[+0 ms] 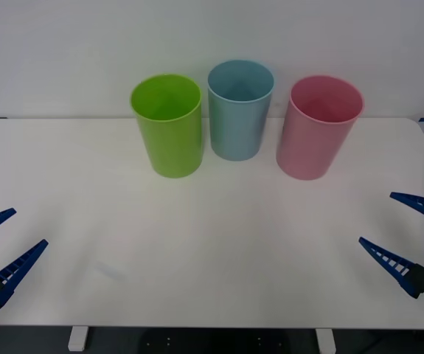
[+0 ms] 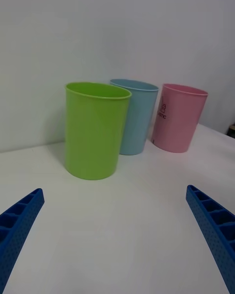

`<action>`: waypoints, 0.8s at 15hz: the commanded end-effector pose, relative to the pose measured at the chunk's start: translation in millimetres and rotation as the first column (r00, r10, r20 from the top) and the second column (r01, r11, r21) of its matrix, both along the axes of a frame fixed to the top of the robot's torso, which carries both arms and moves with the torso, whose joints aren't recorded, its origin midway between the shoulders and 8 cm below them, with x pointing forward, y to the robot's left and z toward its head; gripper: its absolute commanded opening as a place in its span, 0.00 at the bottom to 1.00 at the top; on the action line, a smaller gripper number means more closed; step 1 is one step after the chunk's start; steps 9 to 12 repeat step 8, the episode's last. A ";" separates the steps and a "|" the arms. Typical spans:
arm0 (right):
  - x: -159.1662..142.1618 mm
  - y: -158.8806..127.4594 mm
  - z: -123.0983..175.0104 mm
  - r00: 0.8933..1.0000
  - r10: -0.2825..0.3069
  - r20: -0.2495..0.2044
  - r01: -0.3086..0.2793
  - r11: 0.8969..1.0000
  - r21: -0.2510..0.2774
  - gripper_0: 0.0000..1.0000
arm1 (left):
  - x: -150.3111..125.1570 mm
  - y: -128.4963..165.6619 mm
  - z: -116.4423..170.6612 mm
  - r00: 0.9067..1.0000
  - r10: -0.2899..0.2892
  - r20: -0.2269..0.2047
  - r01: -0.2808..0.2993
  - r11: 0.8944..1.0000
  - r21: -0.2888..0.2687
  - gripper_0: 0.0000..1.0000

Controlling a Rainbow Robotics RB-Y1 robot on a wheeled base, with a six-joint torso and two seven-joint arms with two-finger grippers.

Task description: Grasp the object on the table and drop it into the matching bin: aluminum can to the light blue bin, PET bottle to the pink bin.

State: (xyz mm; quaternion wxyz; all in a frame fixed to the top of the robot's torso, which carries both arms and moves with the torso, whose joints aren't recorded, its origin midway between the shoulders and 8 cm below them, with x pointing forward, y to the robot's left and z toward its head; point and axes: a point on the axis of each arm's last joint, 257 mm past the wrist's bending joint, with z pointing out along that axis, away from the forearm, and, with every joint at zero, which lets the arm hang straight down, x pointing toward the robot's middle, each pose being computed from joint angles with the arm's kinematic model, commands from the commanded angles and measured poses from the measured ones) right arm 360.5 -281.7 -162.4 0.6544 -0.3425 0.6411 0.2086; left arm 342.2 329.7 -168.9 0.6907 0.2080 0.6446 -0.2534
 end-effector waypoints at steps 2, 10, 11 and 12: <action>-0.8 -6.3 -2.3 1.000 -0.015 -0.017 0.015 1.000 0.008 1.00 | 0.0 0.0 0.0 1.000 0.000 0.000 0.000 1.000 0.000 1.00; -4.6 -7.6 -7.7 0.999 -0.020 -0.036 0.020 1.000 0.011 1.00 | 0.0 0.0 0.0 1.000 0.000 0.000 0.000 1.000 0.000 1.00; -4.6 -7.6 -7.7 0.999 -0.020 -0.036 0.020 1.000 0.011 1.00 | 0.0 0.0 0.0 1.000 0.000 0.000 0.000 1.000 0.000 1.00; -4.6 -7.6 -7.7 0.999 -0.020 -0.036 0.020 1.000 0.011 1.00 | 0.0 0.0 0.0 1.000 0.000 0.000 0.000 1.000 0.000 1.00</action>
